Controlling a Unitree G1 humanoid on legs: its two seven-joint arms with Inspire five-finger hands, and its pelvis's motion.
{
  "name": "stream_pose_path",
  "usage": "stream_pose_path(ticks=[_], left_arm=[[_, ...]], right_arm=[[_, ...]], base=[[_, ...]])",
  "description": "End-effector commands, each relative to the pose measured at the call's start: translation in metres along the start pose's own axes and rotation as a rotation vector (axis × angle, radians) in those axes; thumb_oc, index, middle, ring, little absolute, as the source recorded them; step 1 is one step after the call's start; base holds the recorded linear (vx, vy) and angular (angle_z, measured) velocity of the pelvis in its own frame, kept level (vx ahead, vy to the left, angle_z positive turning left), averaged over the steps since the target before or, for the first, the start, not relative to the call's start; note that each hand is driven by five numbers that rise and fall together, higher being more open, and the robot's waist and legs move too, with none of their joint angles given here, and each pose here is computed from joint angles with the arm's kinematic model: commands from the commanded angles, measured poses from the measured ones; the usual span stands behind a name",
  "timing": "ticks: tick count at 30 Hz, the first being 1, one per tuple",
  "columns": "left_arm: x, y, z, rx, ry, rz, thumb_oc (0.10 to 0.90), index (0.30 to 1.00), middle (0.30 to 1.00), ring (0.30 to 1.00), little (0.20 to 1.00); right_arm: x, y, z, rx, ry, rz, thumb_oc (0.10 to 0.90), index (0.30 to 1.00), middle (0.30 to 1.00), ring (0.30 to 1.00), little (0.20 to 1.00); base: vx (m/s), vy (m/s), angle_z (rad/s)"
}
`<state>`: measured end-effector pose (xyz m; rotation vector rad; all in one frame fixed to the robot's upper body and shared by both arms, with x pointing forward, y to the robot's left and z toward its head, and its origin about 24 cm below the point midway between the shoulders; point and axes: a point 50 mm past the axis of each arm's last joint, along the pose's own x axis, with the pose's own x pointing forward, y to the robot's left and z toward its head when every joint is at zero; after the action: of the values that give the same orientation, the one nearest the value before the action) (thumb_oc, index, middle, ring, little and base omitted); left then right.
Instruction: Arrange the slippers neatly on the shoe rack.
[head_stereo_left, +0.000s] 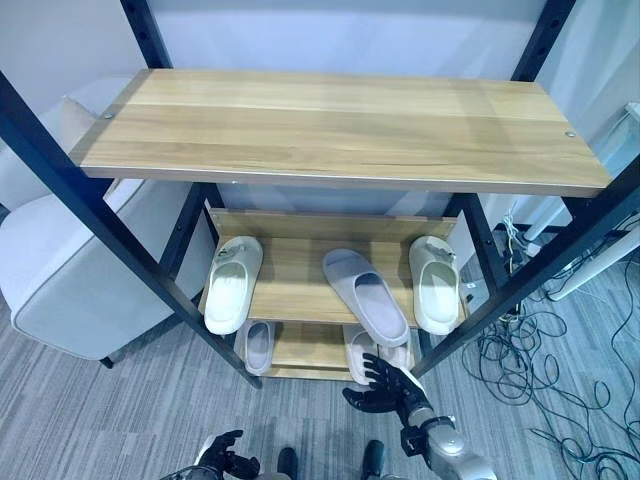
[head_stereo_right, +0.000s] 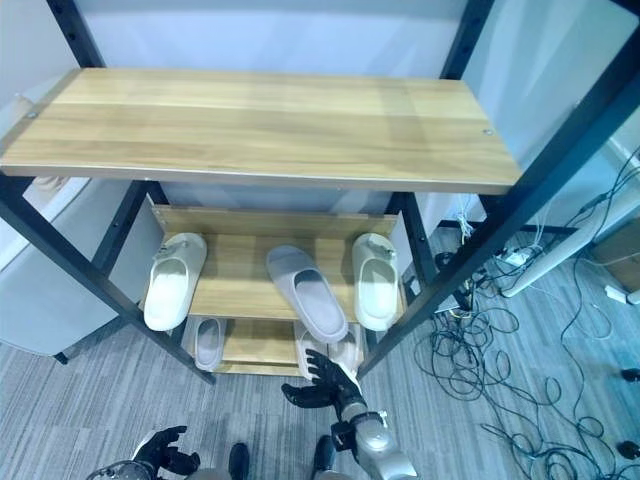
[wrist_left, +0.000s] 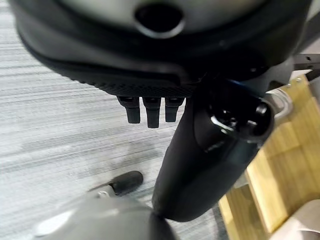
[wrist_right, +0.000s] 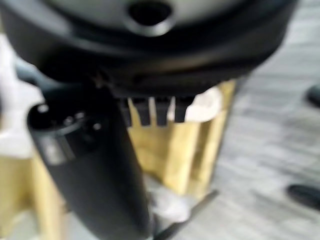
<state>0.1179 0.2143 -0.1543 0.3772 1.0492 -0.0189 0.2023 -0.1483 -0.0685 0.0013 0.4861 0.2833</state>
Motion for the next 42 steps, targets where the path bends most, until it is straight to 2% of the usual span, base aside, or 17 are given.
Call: stream_pose_path(ticks=[1, 4, 10, 24, 27, 28, 29, 37, 38, 42], left_arm=[[0.003, -0.018, 0.017, 0.104, -0.059, -0.067, 0.800, 0.900, 0.900, 0.900, 0.900], [0.003, -0.020, 0.017, 0.101, -0.057, -0.065, 0.800, 0.900, 0.900, 0.900, 0.900], [0.002, -0.021, 0.015, 0.088, -0.048, -0.056, 0.800, 0.900, 0.900, 0.900, 0.900], [0.000, -0.030, 0.012, 0.090, -0.045, -0.070, 0.800, 0.900, 0.900, 0.900, 0.900], [0.000, -0.033, 0.012, 0.084, -0.047, -0.071, 0.800, 0.900, 0.900, 0.900, 0.900], [0.000, -0.035, 0.013, 0.075, -0.050, -0.072, 0.800, 0.900, 0.900, 0.900, 0.900], [0.000, -0.035, 0.013, 0.076, -0.050, -0.072, 0.800, 0.900, 0.900, 0.900, 0.900], [-0.004, -0.042, 0.008, 0.108, -0.060, -0.098, 0.800, 0.900, 0.900, 0.900, 0.900], [-0.004, -0.043, 0.007, 0.113, -0.059, -0.103, 0.800, 0.900, 0.900, 0.900, 0.900], [-0.005, -0.042, 0.003, 0.123, -0.054, -0.108, 0.800, 0.900, 0.900, 0.900, 0.900]], right_arm=[[0.005, 0.030, 0.047, 0.078, -0.234, 0.184, 0.800, 0.900, 0.900, 0.900, 0.900], [0.004, 0.050, 0.047, 0.200, -0.232, 0.283, 0.800, 0.900, 0.900, 0.900, 0.900], [0.002, 0.071, 0.069, 0.201, -0.301, 0.411, 0.800, 0.900, 0.900, 0.900, 0.900], [-0.020, 0.067, 0.137, 0.100, -0.625, 0.441, 0.800, 0.900, 0.900, 0.900, 0.900], [-0.027, 0.061, 0.156, -0.006, -0.730, 0.378, 0.800, 0.900, 0.900, 0.900, 0.900], [-0.031, 0.052, 0.168, -0.139, -0.806, 0.280, 0.800, 0.900, 0.900, 0.900, 0.900], [-0.031, 0.052, 0.168, -0.140, -0.806, 0.279, 0.800, 0.900, 0.900, 0.900, 0.900], [-0.039, 0.023, 0.201, -0.591, -0.978, -0.053, 0.800, 0.900, 0.900, 0.900, 0.900], [-0.041, 0.014, 0.210, -0.707, -1.004, -0.146, 0.800, 0.900, 0.900, 0.900, 0.900], [-0.041, 0.000, 0.218, -0.791, -1.015, -0.254, 0.800, 0.900, 0.900, 0.900, 0.900]], base=[[0.04, -0.015, 0.37], [0.03, -0.012, 0.15], [0.01, -0.006, 0.03], [0.00, 0.000, 0.00], [0.00, 0.000, 0.00], [0.00, 0.000, 0.00], [0.00, 0.000, 0.00], [0.01, -0.001, -0.02], [0.02, 0.001, -0.03], [0.00, 0.000, 0.00]])
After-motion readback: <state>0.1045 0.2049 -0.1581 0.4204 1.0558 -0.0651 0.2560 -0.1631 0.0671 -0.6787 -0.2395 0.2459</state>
